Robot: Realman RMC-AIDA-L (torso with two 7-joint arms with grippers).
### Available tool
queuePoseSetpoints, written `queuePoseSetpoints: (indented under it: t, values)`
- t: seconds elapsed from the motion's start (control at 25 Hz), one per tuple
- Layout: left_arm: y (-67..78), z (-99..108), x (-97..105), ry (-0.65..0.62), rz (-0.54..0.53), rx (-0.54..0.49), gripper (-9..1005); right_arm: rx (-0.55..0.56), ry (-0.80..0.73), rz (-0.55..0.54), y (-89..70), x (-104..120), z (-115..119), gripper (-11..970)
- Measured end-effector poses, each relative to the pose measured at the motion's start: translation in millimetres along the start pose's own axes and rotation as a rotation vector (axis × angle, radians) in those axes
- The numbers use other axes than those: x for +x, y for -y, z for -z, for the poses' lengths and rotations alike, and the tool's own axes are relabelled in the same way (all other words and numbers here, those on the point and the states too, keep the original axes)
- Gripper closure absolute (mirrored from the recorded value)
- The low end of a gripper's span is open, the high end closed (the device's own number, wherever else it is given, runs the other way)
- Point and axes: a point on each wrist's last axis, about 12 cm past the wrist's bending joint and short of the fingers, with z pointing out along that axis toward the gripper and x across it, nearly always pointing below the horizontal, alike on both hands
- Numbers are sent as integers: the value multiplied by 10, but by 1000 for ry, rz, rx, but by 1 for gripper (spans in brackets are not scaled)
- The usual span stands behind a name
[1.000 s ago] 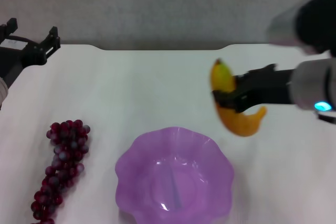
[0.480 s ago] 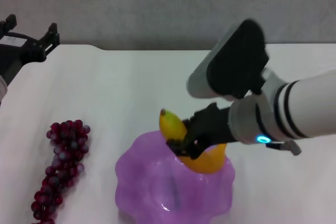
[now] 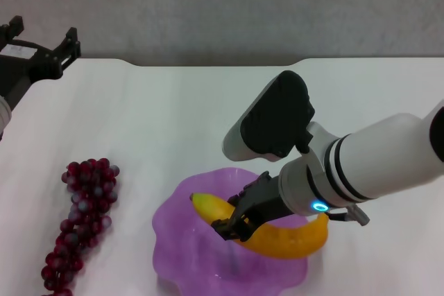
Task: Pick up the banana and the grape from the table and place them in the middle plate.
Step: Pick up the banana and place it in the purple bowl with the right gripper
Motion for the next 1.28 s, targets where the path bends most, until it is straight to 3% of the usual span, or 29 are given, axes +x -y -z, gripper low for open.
queuePoseSetpoints:
  t: [0.36, 0.64, 1.28]
  values:
    - [-2, 3, 1, 1, 1, -1, 121, 6, -7, 3, 21, 1, -30, 484]
    - [-6, 10, 11, -3, 1, -2, 120, -3, -6, 48, -19, -20, -37, 438]
    - [-9, 15, 21, -8, 1, -3, 121, -4, 16, 37, -27, -41, -1, 299]
